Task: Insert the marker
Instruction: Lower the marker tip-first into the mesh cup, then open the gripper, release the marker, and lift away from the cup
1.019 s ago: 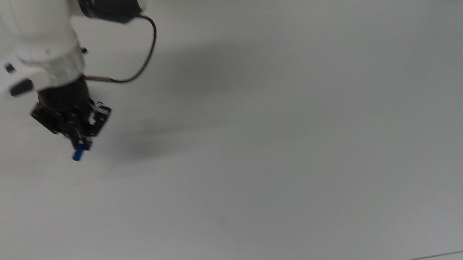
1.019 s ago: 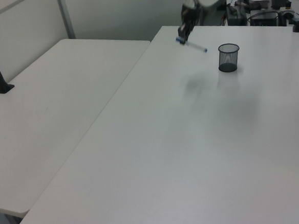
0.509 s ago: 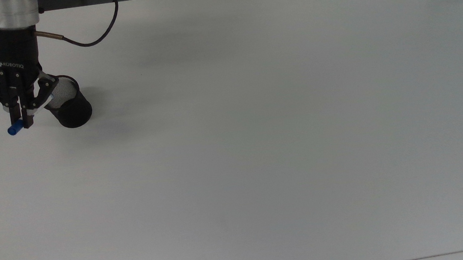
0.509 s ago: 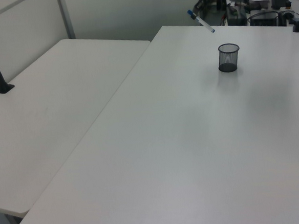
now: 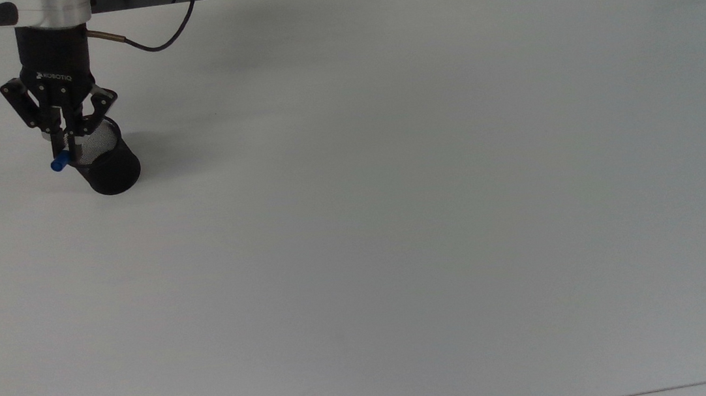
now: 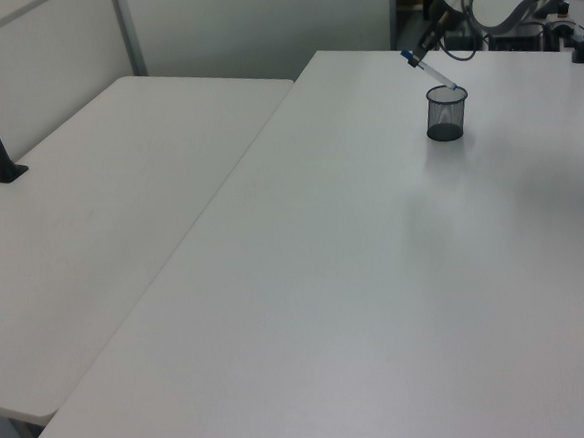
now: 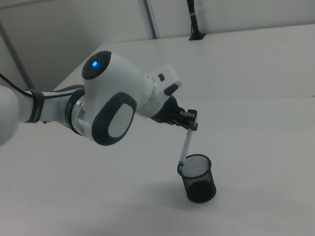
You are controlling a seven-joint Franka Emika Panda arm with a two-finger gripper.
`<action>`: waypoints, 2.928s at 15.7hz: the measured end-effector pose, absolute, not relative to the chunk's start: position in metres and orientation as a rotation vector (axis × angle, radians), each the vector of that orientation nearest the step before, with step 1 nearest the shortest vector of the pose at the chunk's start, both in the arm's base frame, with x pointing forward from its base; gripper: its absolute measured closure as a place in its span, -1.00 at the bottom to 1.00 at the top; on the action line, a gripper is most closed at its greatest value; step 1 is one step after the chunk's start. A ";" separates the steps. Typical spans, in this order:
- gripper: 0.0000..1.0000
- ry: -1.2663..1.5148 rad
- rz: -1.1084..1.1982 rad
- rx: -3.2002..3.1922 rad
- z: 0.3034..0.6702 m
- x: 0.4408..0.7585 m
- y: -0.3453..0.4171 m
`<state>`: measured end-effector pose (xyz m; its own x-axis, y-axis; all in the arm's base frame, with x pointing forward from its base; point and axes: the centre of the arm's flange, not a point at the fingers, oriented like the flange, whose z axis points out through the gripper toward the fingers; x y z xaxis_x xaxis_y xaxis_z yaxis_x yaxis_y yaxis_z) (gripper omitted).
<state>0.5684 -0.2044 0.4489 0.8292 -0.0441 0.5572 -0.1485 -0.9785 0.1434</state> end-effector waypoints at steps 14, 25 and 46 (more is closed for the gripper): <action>0.65 -0.222 0.943 2.779 0.428 0.558 -0.217; 0.65 -0.296 0.995 2.762 0.408 0.562 -0.219; -0.85 -0.418 0.865 2.850 0.415 0.548 -0.210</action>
<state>0.5481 -0.2101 0.4146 0.7968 -0.2239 0.5612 -0.3005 -0.9526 0.0467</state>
